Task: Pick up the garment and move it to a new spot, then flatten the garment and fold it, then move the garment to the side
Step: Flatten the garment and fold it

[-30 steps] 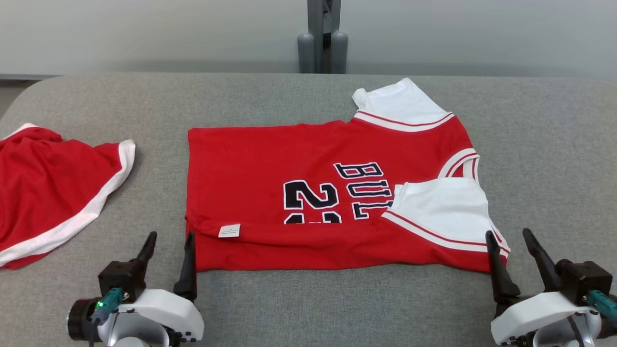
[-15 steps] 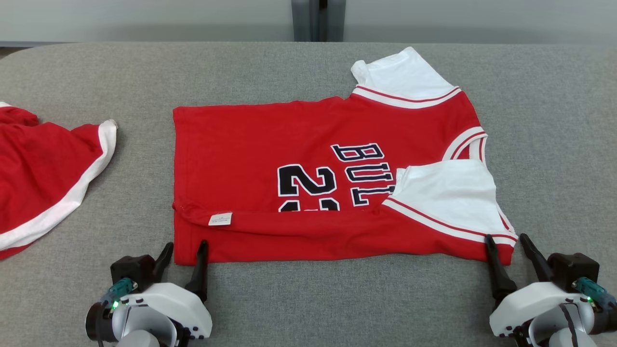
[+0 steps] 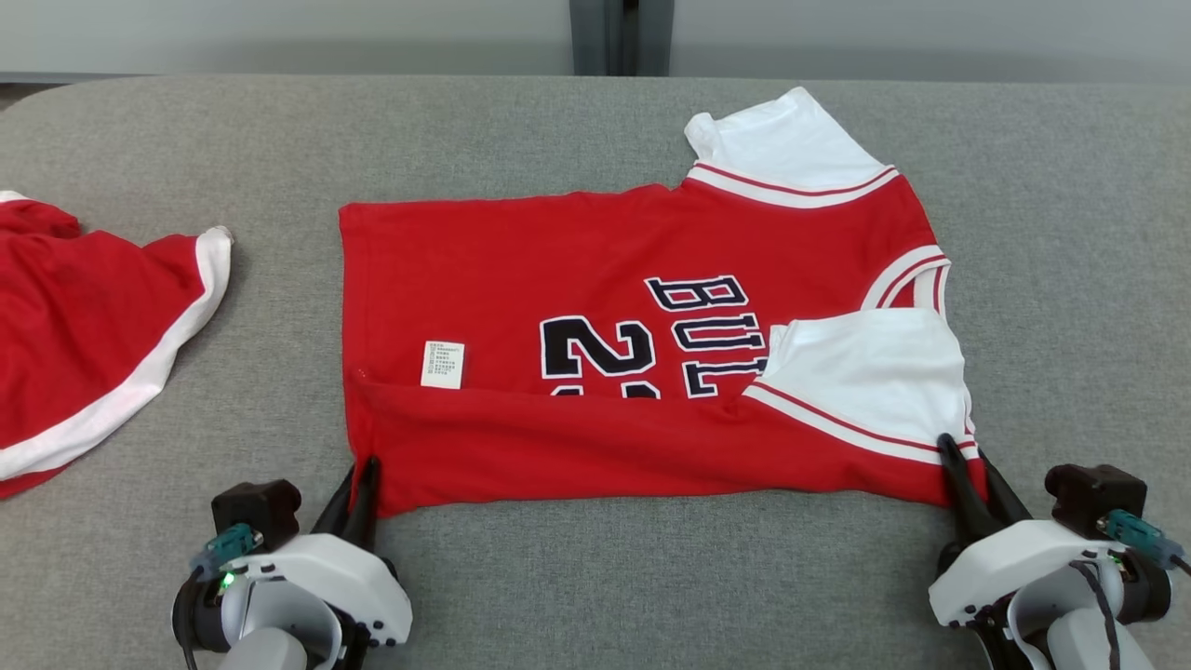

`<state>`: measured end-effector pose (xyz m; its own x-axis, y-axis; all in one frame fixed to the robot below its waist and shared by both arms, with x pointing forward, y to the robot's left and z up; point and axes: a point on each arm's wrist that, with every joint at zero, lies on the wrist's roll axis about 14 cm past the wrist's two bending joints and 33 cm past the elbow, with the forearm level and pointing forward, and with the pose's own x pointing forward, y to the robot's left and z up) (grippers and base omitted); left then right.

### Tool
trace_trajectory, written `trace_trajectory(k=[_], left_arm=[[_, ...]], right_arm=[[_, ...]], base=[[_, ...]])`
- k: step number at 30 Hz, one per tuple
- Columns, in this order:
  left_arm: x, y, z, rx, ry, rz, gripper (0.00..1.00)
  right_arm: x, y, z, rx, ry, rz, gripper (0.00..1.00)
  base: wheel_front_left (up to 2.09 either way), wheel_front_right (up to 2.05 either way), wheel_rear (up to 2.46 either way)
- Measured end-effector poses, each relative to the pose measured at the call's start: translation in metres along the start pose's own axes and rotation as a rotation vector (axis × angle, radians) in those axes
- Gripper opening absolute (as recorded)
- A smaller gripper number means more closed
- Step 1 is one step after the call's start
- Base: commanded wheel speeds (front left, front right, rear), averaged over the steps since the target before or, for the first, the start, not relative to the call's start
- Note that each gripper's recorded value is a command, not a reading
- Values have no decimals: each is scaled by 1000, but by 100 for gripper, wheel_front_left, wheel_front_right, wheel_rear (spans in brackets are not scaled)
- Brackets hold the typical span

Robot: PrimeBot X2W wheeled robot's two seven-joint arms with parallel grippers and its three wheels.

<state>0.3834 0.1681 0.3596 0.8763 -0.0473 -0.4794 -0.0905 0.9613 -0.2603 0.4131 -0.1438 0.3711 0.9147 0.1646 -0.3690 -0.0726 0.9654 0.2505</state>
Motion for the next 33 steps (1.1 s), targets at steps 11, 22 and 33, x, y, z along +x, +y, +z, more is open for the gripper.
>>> trace_trajectory(k=[11,22,33], left_arm=[[-40,13,6,45,-4,-1,0],[-65,13,1,35,46,8,100],[-59,8,80,33,-263,33,100]], right_arm=[[-42,-1,11,73,-44,-8,0],[-88,-3,-4,111,26,-36,100],[-83,-25,92,-32,-299,-97,100]], base=[[0,0,0],[0,0,0],[0,0,0]])
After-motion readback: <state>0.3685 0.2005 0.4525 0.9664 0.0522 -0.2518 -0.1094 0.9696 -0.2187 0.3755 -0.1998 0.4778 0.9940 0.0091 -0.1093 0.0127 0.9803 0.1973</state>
